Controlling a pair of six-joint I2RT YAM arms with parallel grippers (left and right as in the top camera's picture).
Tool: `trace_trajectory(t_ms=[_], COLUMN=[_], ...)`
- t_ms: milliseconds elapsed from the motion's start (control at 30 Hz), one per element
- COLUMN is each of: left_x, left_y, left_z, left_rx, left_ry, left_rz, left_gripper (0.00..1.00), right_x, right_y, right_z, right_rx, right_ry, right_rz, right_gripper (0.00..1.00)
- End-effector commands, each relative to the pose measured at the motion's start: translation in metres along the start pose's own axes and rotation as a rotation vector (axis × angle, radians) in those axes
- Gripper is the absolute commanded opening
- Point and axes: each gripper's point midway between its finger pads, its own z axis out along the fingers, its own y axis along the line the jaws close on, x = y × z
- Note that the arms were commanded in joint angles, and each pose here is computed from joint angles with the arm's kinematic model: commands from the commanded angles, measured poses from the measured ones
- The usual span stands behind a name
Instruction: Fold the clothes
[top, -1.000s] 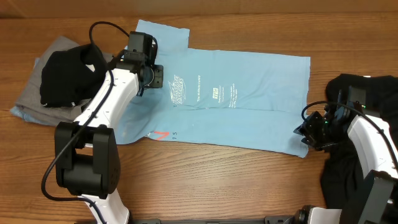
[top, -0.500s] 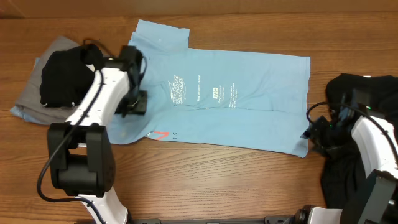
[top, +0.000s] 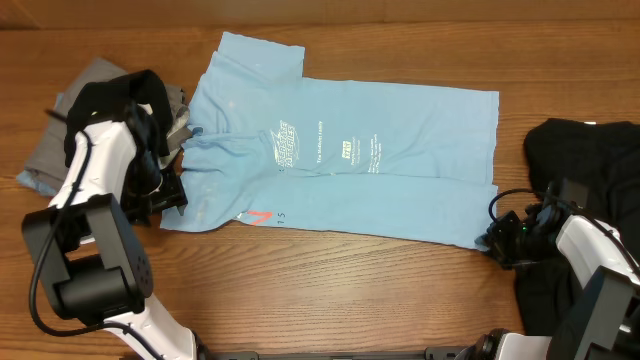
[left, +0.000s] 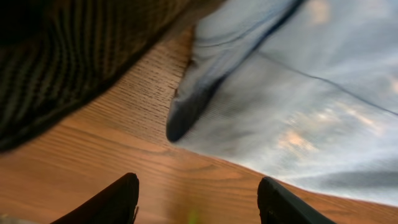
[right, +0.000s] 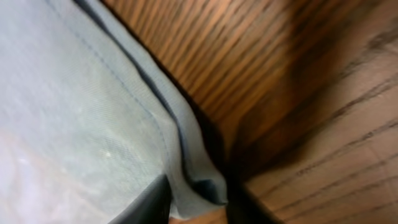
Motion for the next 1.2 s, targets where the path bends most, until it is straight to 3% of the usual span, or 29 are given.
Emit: trace_trajectory(t_ms=[0,167,400,467,600,667,733,767,1067,1167], left_x=[0.01,0.012,0.006,0.008,0.008,0.006,0.005,0.006,0.021,0.036], left_y=[-0.009,-0.012,-0.014,-0.012,-0.001,0.001,0.006,0.01,0.052,0.064], left_z=[0.009,0.022,0.031,0.037,0.047,0.051,0.051,0.05,0.026,0.021], left_rx=[0.086,0.096,0.108,0.095,0.036,0.026,0.001,-0.017,-0.091,-0.119], left_ry=[0.024,0.023,-0.009,-0.005,-0.02,-0.03,-0.037,-0.034,0.062,0.125], left_rz=[-0.007,-0.005,-0.004,0.0,-0.005,-0.007,-0.026,-0.031,-0.141,-0.154], left_gripper=[0.64,0.66,0.63,0.5,0.41,0.27,0.08,0.04,0.04,0.04], right_x=[-0.006,-0.014,-0.012,-0.012,-0.011,-0.011,-0.011,-0.012,-0.016,0.0], right_y=[-0.016,-0.015,-0.016,-0.016,-0.017,-0.017,-0.022,-0.028,-0.045,-0.053], right_z=[0.001,-0.004,-0.005,-0.005,-0.005,-0.005,-0.005,-0.008,-0.036,-0.042], right_rx=[0.071,0.074,0.08,0.081,0.083,0.086,0.11,0.151,0.314,0.36], right_ry=[-0.046,-0.07,-0.062,-0.059,-0.058,-0.058,-0.063,-0.071,-0.086,-0.024], right_rz=[0.071,0.076,0.076,0.076,0.077,0.077,0.08,0.083,0.103,0.116], right_gripper=[0.11,0.06,0.06,0.06,0.06,0.06,0.06,0.06,0.04,0.04])
